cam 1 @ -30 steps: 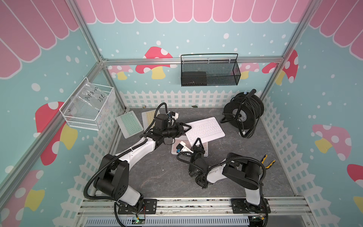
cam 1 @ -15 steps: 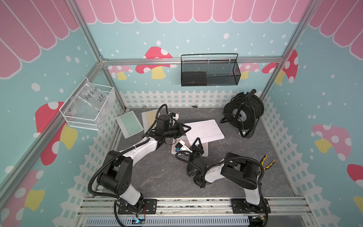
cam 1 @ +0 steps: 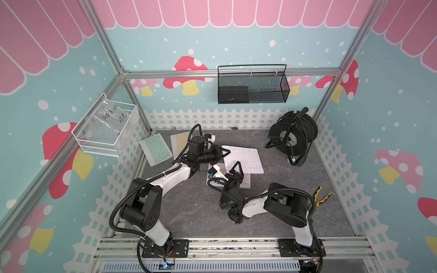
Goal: Stack the numeric keypads
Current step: Place the numeric keypad at the numeric keypad.
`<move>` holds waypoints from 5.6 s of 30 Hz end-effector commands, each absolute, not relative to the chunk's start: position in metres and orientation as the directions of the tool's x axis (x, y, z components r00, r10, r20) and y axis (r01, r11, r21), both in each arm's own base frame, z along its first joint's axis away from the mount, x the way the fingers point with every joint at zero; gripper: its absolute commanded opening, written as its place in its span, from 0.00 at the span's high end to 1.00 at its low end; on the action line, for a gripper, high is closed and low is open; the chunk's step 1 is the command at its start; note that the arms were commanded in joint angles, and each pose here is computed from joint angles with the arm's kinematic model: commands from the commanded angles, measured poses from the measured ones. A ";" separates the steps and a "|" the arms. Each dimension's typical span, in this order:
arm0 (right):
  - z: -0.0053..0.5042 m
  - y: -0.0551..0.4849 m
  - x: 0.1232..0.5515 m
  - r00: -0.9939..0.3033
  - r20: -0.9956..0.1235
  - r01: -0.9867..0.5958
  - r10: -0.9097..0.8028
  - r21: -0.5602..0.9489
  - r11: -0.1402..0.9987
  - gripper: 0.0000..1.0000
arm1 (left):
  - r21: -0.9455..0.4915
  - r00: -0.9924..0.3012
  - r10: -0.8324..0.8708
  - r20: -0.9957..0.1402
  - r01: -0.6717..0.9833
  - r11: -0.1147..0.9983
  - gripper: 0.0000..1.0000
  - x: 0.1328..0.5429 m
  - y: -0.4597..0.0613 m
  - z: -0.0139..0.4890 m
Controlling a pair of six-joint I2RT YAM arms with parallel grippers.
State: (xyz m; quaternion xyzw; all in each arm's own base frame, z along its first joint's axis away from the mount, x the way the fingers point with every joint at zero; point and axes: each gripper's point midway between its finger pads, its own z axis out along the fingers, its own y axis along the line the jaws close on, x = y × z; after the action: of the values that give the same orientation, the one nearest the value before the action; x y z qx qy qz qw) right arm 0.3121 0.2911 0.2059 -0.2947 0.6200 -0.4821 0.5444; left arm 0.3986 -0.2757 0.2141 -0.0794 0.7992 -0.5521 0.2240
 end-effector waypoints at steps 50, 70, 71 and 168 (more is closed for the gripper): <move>0.178 0.189 0.348 -0.719 -0.694 -0.450 0.042 0.510 0.733 0.00 | -0.919 -0.936 -0.195 -0.294 0.221 0.328 0.82 0.369 -0.212 0.244; 0.087 0.183 0.308 -0.834 -0.539 -0.262 0.115 0.571 0.778 0.00 | -0.952 -0.958 -0.173 -0.230 0.184 0.245 0.82 0.391 -0.234 0.173; 0.085 0.185 0.309 -0.835 -0.539 -0.261 0.109 0.563 0.784 0.00 | -0.955 -0.959 -0.175 -0.223 0.179 0.238 0.82 0.392 -0.233 0.171; 0.085 0.249 0.339 -0.881 -0.443 -0.156 0.163 0.599 0.785 0.11 | -0.724 -0.954 -0.267 -0.136 -0.088 0.684 0.78 0.418 -0.172 0.064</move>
State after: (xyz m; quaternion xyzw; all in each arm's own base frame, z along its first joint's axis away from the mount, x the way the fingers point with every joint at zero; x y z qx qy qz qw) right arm 0.3317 0.2335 0.0679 0.0120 0.9239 0.3073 0.2276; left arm 0.4225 -0.1656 0.0700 -0.1105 0.9089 -0.3806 0.1297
